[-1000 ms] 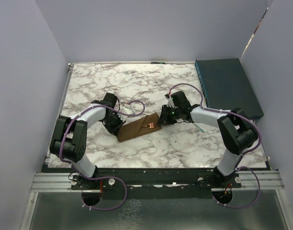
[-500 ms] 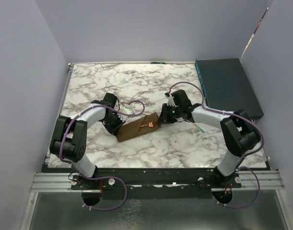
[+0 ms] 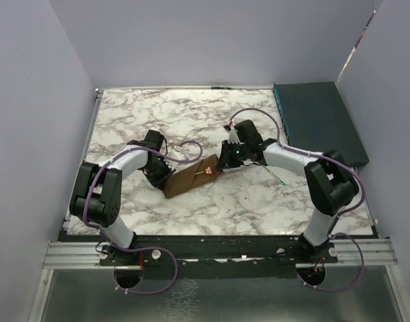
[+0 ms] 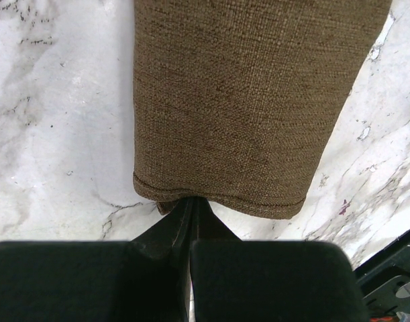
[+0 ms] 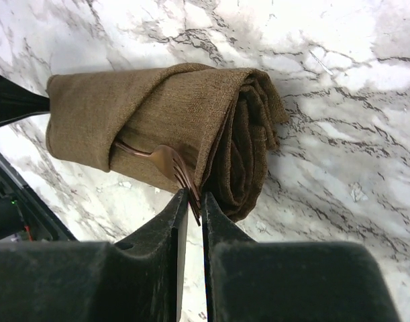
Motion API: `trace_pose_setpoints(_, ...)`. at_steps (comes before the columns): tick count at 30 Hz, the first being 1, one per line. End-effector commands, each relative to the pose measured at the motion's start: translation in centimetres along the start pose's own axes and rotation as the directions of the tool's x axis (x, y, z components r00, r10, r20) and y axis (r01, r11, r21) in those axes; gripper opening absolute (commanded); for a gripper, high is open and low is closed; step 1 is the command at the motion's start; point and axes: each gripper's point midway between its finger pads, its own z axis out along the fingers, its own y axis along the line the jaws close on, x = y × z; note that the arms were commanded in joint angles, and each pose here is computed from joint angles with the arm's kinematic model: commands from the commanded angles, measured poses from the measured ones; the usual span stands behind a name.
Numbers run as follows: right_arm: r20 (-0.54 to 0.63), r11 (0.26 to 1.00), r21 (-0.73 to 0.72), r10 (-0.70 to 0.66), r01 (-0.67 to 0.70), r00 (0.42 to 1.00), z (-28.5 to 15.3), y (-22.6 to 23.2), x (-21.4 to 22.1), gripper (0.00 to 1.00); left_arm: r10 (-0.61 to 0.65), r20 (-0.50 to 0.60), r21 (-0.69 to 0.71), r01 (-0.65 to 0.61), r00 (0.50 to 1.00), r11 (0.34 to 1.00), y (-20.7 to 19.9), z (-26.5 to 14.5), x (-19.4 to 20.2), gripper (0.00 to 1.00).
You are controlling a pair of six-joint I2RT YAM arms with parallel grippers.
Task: Fold the napkin into a case and place the utensils inside
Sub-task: Insert the fork into the napkin.
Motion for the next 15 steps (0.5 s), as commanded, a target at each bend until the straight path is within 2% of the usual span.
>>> trace_pose_setpoints(1, -0.087, 1.0, 0.011, -0.019, 0.02, 0.996, 1.8, -0.6, 1.7, 0.15, 0.009, -0.013, 0.014, -0.009, 1.0, 1.0, -0.1, 0.2, 0.1, 0.0)
trace_pose_setpoints(7, -0.121, 0.999, 0.035, 0.009, -0.005, 0.993, 3.1, -1.5, 2.8, 0.16, 0.009, -0.014, 0.015, -0.009, 1.0, 1.0, -0.1, 0.2, 0.1, 0.0)
trace_pose_setpoints(15, -0.043, 0.997, 0.073, -0.029, 0.032, 0.999, 1.0, -0.3, -0.8, 0.44, 0.005, -0.014, 0.015, -0.004, 1.0, 1.0, -0.1, 0.2, 0.1, 0.0)
